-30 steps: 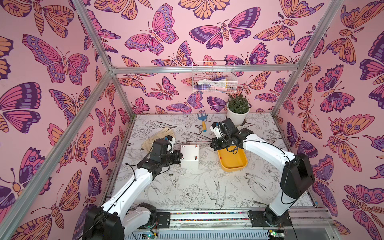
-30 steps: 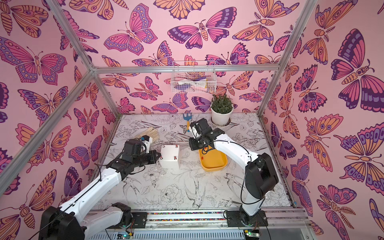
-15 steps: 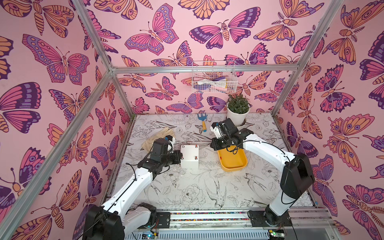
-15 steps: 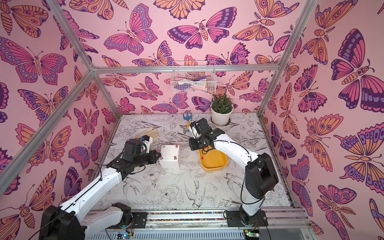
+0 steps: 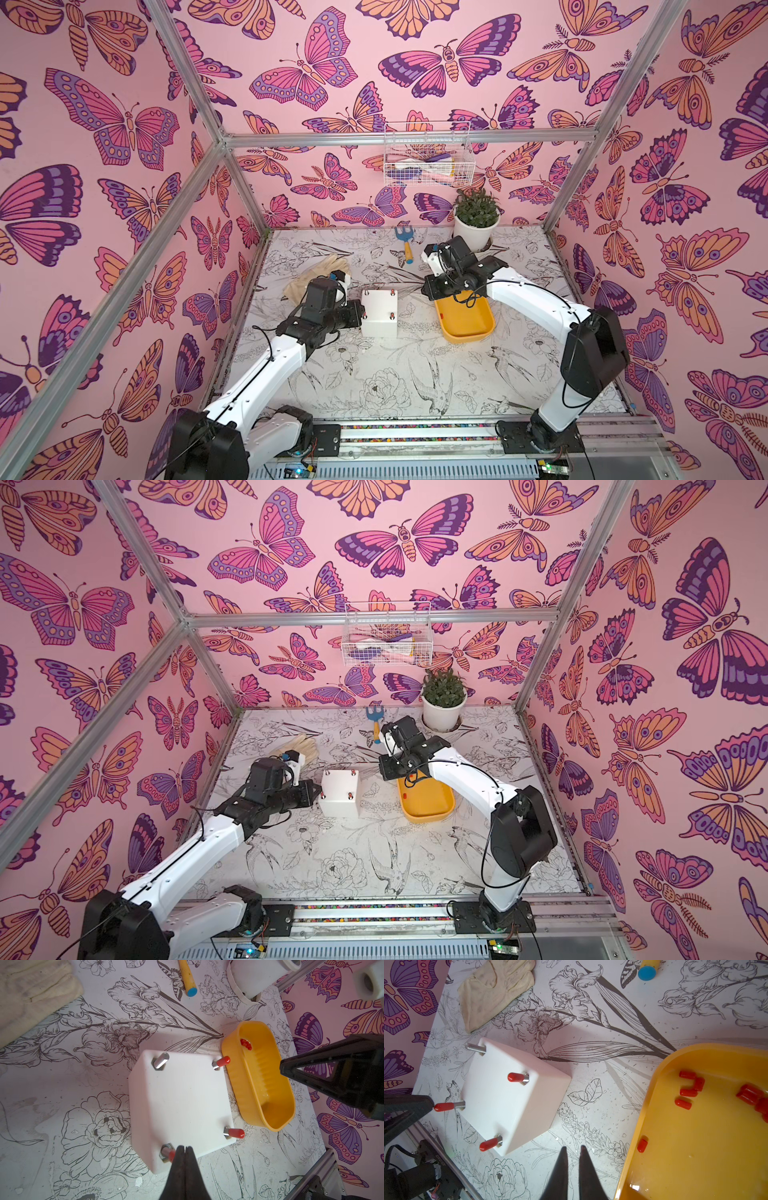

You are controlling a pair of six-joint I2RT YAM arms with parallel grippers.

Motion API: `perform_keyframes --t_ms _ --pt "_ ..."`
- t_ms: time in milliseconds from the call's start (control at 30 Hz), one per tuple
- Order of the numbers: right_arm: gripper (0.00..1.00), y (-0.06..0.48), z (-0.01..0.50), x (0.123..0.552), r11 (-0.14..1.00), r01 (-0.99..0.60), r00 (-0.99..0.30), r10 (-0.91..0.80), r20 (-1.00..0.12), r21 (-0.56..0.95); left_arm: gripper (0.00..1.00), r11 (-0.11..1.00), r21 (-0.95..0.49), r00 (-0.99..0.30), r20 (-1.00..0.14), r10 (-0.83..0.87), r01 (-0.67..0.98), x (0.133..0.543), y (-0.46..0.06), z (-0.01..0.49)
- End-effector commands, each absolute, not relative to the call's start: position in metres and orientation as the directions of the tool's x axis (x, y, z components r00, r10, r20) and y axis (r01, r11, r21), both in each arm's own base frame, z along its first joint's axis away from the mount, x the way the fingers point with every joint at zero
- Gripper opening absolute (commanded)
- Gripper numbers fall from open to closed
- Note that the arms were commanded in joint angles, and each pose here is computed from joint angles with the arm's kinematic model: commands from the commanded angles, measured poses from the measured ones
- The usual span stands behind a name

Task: Cover the protruding screws with screw protection sleeves
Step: Adjust the screw protection sleeve on the screw.

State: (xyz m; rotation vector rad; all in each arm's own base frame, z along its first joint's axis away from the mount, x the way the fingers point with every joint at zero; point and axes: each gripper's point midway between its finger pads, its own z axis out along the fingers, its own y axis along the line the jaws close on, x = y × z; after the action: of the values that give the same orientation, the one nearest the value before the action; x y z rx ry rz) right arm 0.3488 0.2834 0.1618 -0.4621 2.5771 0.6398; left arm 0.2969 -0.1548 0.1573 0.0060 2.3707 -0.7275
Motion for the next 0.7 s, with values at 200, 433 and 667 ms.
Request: perform_keyframes --t_ms 200,433,667 --pt "0.14 0.280 0.174 0.347 0.830 -0.427 -0.836 -0.211 -0.507 0.359 0.00 0.865 -0.472 -0.806 -0.572 -0.154 0.169 0.294 -0.152 0.140" --pt "0.14 0.279 0.175 0.347 0.829 -0.427 -0.835 -0.209 -0.510 0.360 0.00 0.868 -0.468 -0.810 -0.566 -0.152 0.164 0.294 -0.152 0.136" --pt "0.14 0.280 0.173 0.347 0.828 -0.425 -0.838 -0.208 -0.504 0.365 0.00 0.873 -0.462 -0.821 -0.552 -0.146 0.155 0.292 -0.151 0.127"
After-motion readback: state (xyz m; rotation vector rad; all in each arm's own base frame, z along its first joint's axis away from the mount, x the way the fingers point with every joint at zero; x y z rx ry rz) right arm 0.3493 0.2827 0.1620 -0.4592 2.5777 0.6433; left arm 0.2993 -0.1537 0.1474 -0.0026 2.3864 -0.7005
